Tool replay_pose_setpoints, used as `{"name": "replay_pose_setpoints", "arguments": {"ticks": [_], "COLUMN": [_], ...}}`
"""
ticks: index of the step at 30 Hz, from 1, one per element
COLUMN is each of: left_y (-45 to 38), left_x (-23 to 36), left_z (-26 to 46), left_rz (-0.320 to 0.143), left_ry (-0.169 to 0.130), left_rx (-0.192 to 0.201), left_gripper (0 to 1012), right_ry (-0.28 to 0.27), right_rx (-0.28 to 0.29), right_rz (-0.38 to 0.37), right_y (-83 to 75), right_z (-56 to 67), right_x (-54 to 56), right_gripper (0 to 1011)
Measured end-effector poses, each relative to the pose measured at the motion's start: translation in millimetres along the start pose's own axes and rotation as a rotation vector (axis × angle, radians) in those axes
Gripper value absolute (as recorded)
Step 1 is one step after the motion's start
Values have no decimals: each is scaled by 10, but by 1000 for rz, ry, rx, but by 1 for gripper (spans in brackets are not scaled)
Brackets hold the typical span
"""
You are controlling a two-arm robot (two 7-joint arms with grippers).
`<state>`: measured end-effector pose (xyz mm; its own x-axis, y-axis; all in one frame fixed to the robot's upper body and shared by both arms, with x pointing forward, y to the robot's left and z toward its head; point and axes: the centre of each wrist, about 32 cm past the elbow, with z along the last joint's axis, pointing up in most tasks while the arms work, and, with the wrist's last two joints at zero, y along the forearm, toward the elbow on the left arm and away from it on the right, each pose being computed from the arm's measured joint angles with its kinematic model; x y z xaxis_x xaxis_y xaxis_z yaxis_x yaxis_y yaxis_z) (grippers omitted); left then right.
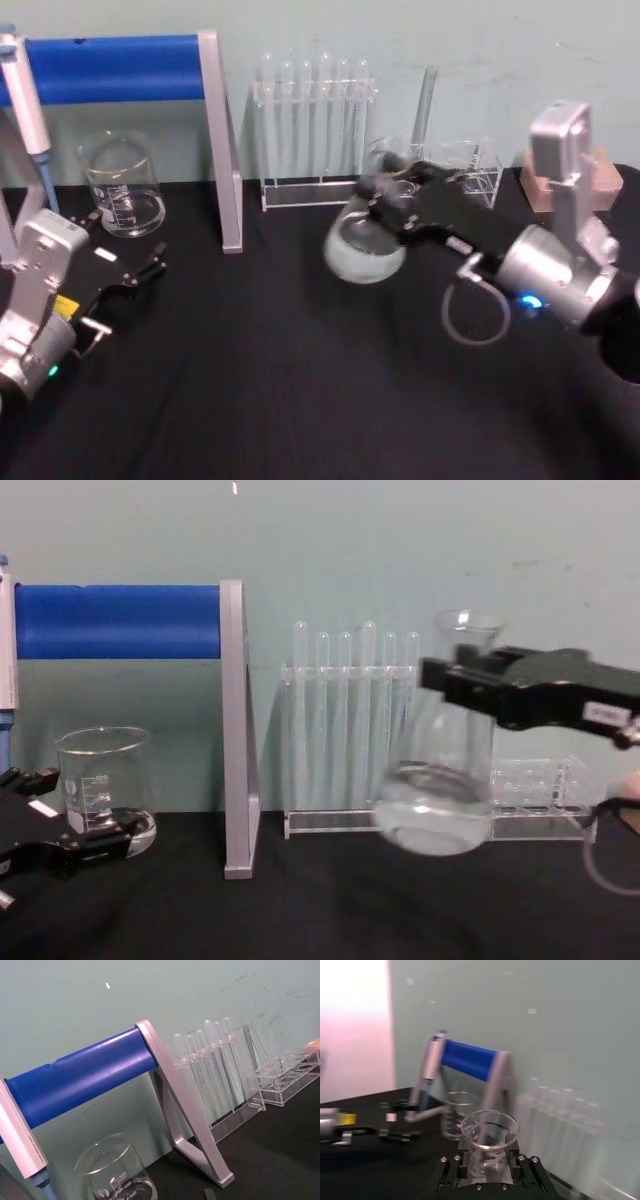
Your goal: Grasp the erlenmeyer flask with one hand, shake it three times, then place it back.
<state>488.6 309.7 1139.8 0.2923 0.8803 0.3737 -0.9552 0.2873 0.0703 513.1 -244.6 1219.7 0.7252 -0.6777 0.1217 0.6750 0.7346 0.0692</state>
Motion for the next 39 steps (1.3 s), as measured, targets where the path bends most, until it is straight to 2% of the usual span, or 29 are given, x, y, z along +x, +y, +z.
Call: {"name": "replay_pose_setpoints", "arguments": {"ticks": [6,12,27,35,39], "left_y": [0,0,0,0,0], "left_x": [0,0,0,0,0], "left_z": [0,0,0,0,0], "left_rz": [0,0,0,0,0], "left_ry": [0,0,0,0,0], "left_rx": [0,0,0,0,0], "left_gripper": [1001,1001,1001,1001,1001], "right_ry": [21,26,28,48,64], "right_rx": [7,12,14,-10,-32], "right_rz": [135,192,215,224,232], "right_y": [169,243,297,298,300], "right_z": [-15,-17,-7,-49,-131], "right_x": [-117,-164,-160,-72,-25], "right_gripper": [450,449,449,449,449]}}
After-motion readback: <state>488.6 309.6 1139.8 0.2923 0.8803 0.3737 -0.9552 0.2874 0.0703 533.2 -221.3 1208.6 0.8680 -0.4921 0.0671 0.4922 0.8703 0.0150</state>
